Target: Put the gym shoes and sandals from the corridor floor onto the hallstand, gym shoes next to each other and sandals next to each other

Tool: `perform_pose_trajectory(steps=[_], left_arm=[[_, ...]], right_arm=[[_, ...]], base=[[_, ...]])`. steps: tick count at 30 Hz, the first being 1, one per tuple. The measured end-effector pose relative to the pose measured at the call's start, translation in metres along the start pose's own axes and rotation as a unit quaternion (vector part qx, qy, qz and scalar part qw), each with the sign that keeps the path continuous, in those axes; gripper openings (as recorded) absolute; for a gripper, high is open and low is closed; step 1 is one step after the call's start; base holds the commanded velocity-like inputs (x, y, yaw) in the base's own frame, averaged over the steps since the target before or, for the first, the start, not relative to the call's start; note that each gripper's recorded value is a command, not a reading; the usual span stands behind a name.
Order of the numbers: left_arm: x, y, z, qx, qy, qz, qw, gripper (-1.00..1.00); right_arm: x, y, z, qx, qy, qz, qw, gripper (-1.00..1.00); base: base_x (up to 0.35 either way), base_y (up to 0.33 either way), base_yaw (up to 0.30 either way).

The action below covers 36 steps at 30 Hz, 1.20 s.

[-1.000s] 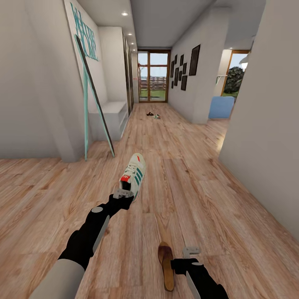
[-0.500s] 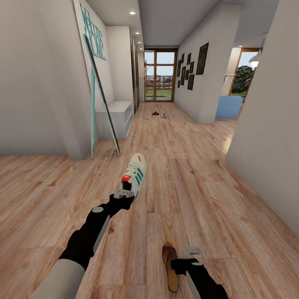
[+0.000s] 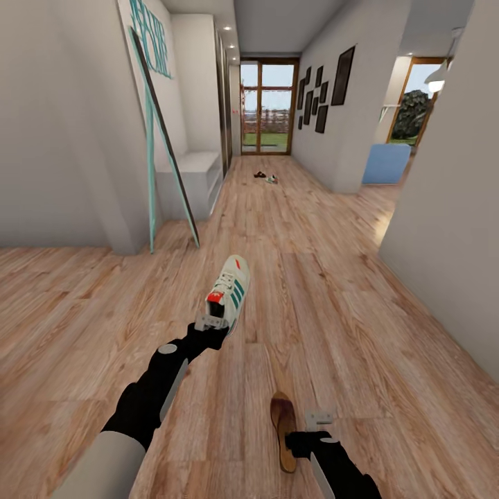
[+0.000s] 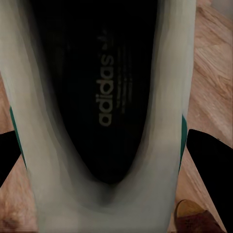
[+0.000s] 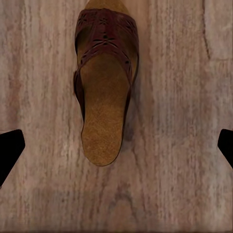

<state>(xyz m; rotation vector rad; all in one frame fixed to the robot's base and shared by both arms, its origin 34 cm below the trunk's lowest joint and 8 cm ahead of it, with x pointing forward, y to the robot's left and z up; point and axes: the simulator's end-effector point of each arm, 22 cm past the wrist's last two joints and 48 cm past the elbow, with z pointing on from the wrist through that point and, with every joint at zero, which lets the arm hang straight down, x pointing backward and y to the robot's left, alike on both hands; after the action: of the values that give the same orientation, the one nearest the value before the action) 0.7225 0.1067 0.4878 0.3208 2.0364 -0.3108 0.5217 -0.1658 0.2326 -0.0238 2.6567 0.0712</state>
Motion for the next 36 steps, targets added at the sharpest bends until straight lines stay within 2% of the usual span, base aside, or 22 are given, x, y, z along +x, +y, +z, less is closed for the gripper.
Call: perform_pose_trajectory(steps=[5,6,7,12,24,36], left_arm=[[0.015,0.001,0.008,0.002,0.012,-0.005,0.9999,-1.0],[0.018,0.001,0.01,0.002,0.014,-0.007,0.9999,-1.0],[0.022,0.001,0.011,0.003,0.017,-0.008,0.9998,-1.0],[0.039,0.002,0.019,0.004,0.03,-0.013,0.9995,-1.0],[0.079,0.003,0.033,0.008,0.06,-0.025,0.9979,-1.0],[0.081,0.003,0.033,0.007,0.061,-0.025,0.9978,-1.0]], right_arm=[[0.009,-0.001,0.008,0.0,0.004,0.001,1.0,1.0],[0.007,-0.001,0.009,0.0,-0.005,0.002,1.0,1.0],[-0.011,-0.001,0.01,0.0,-0.047,0.002,0.9989,1.0],[-0.021,-0.001,0.015,0.0,-0.087,0.004,0.9962,1.0],[0.004,-0.002,0.032,0.0,-0.067,0.005,0.9977,1.0],[0.004,-0.002,0.032,0.001,-0.067,0.005,0.9977,1.0]], base=[[0.0,0.0,0.0],[0.0,0.0,0.0],[0.0,0.0,0.0],[0.0,0.0,0.0],[0.0,0.0,0.0],[0.0,0.0,0.0]])
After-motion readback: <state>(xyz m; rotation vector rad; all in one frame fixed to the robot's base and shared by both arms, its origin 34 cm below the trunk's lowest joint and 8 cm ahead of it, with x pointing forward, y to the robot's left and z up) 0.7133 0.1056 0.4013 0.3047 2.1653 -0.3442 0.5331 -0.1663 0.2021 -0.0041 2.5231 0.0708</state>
